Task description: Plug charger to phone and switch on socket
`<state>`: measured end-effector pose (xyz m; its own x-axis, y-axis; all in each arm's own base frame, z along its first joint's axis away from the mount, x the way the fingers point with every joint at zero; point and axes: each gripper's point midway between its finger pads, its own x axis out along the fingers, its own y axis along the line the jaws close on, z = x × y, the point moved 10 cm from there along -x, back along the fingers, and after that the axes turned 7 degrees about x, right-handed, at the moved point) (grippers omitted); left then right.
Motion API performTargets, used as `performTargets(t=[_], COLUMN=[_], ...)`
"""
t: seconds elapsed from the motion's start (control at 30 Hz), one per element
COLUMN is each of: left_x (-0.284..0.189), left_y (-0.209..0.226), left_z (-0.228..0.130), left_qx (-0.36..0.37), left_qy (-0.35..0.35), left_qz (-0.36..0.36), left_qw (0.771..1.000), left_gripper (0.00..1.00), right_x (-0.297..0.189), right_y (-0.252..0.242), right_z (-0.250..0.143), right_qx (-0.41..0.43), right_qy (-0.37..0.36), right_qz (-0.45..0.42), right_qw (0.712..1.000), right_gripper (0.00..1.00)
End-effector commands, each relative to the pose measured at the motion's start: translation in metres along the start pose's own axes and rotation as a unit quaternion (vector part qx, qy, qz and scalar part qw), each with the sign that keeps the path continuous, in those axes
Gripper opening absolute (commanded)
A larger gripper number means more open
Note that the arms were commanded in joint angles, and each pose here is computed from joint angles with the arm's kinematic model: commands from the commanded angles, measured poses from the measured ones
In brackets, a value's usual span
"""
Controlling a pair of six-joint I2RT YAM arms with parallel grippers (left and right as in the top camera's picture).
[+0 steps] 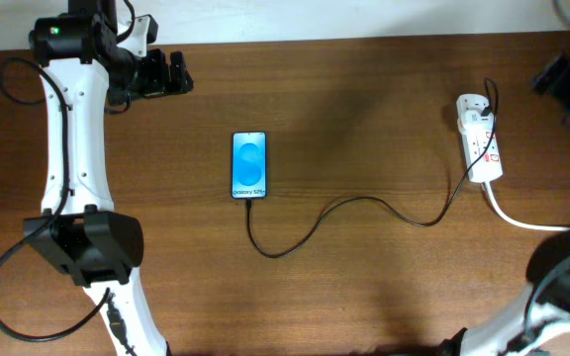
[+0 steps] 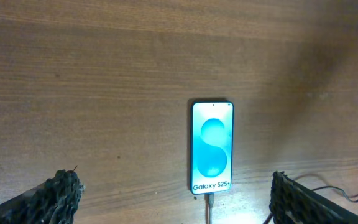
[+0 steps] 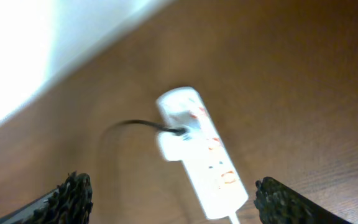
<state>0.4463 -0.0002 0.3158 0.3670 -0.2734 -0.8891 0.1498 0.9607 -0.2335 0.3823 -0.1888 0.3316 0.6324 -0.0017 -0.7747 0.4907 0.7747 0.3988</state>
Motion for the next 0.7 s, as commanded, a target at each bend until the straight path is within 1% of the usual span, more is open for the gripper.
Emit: performTargets(t=[0.0,0.07,0.1,0.17,0.23,0.3,0.47,0.5,0.53,0.6,0.67], left_x=[-0.010,-0.010,-0.010,-0.010,-0.010,-0.010,-0.010,-0.010,-0.010,-0.010,-0.010], left_y=[-0.001,-0.001,-0.001,-0.001,-0.001,-0.001,-0.001,-0.001,-0.001,-0.001,-0.001], left_z=[0.001,0.001,0.001,0.001,0.001,0.001,0.001,0.001,0.001,0.001,0.001], left_qx=[0.002,0.002,0.002,0.002,0.002,0.002,0.002,0.002,0.002,0.002,0.002], left_qy=[-0.012,-0.012,-0.013,-0.012,-0.012,-0.012,-0.013,-0.012,-0.012,-0.012,-0.012], left_qz=[0.005,0.005,0.005,0.005,0.005,0.005,0.005,0.005,0.005,0.005,0.005], left_qw=[1.000,1.000,1.000,1.000,1.000,1.000,1.000,1.000,1.000,1.000,1.000], left_gripper=[0.99,0.99,1.00,1.00,0.99,0.99,0.99,1.00,0.99,0.99,0.99], right_x=[-0.127,-0.172,-0.202,-0.241,-0.263,-0.285,-0.314,-0.315,-0.316,-0.312,-0.304], right_y=[0.059,0.072,0.077,0.075,0.071,0.067,0.046,0.044,0.042,0.040,0.041], right_z=[-0.027,-0.055,-0.078,-0.113,-0.140,-0.164,-0.202,-0.206,-0.212,-0.212,-0.213], right_qx=[-0.079,-0.096,-0.105,-0.107,-0.105,-0.108,-0.095,-0.102,-0.128,-0.148,-0.168], right_qy=[-0.092,-0.105,-0.111,-0.114,-0.107,-0.117,-0.147,-0.144,-0.134,-0.121,-0.128], right_qz=[0.061,0.075,0.083,0.086,0.083,0.082,-0.010,-0.018,-0.024,-0.031,-0.021], right_qw=[0.991,0.987,0.985,0.984,0.985,0.984,0.984,0.984,0.982,0.981,0.977], right_gripper=[0.89,0.93,0.99,0.98,0.98,0.98,0.98,0.98,0.98,0.99,0.98])
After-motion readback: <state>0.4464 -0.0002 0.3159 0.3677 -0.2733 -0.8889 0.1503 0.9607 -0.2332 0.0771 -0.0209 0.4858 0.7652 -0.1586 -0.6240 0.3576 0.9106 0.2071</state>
